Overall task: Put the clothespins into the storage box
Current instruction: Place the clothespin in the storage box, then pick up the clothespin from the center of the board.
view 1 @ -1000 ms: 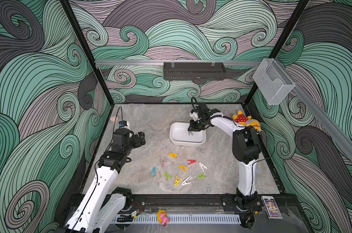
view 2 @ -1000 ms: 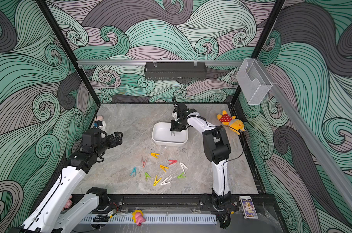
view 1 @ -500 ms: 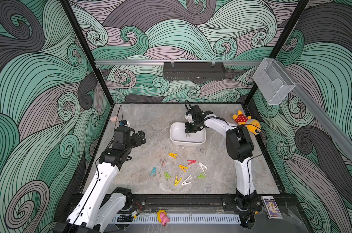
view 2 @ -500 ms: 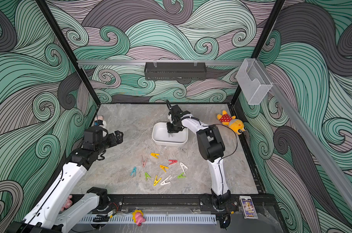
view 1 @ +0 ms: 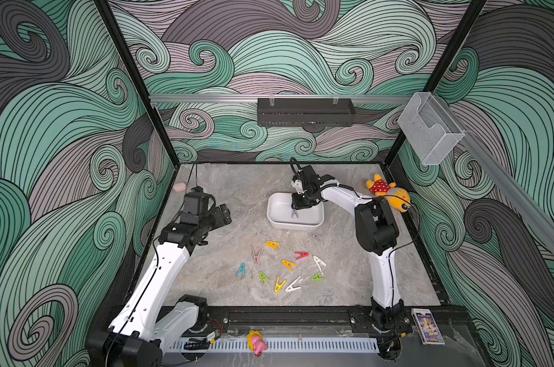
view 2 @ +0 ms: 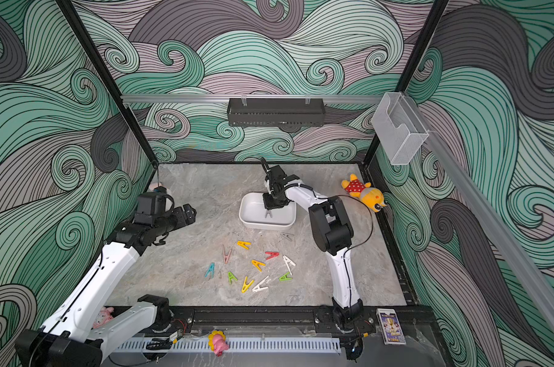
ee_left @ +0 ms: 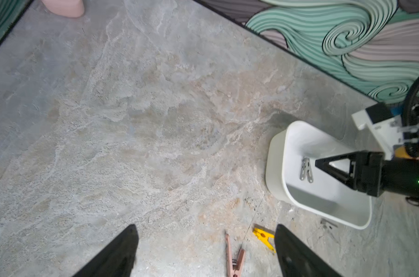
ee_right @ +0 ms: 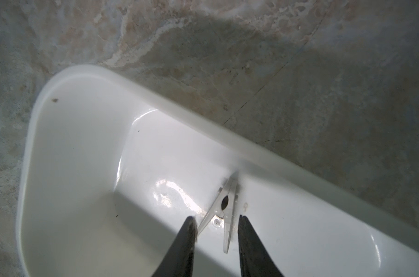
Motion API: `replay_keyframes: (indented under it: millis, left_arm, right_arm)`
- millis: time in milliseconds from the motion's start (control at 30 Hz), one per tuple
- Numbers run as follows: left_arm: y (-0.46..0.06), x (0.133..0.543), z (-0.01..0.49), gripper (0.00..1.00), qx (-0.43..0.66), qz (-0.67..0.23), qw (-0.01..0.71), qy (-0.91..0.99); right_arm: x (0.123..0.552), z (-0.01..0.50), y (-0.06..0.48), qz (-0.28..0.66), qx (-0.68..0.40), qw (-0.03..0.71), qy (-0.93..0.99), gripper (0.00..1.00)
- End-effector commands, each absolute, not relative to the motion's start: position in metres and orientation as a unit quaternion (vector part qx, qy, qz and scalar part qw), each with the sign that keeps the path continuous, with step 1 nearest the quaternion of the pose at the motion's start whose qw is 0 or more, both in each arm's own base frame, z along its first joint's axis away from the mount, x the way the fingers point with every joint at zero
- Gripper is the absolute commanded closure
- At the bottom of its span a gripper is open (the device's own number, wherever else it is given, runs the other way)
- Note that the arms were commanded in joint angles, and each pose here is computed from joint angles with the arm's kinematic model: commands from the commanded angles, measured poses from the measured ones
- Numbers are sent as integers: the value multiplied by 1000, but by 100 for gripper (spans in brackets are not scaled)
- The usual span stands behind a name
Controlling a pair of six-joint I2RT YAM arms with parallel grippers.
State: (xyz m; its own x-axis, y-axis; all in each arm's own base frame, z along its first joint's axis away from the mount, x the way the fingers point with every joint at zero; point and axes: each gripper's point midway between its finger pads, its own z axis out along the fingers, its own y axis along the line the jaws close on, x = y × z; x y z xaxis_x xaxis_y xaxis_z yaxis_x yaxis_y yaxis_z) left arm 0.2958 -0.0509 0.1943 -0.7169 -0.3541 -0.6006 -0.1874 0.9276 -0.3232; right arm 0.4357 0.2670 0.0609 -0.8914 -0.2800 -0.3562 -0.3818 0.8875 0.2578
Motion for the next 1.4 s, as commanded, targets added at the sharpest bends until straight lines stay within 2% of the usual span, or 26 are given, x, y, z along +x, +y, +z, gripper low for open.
replay_keyframes:
  millis: [0, 267, 400, 633, 967, 1367]
  left_arm:
    - [-73, 284, 180, 12, -131, -161, 273, 939]
    - [-101, 281, 147, 18, -104, -172, 167, 965]
    - [-119, 267, 131, 27, -70, -159, 116, 978]
    - [-159, 234, 80, 33, -30, -136, 72, 988]
    - [-182, 218, 31, 31, 5, -73, 28, 997]
    - [-183, 232, 16, 37, 12, -41, 33, 999]
  right_arm:
    - [439, 138, 270, 168, -193, 235, 938, 66]
    - [401, 208, 255, 167, -196, 326, 909, 55]
    - [364, 213, 242, 177, -188, 350, 901, 50]
    - [318, 192, 210, 151, -187, 333, 912, 50]
    - [318, 189, 223, 203, -157, 341, 904, 49]
    - [322, 190, 228, 209, -162, 343, 901, 48]
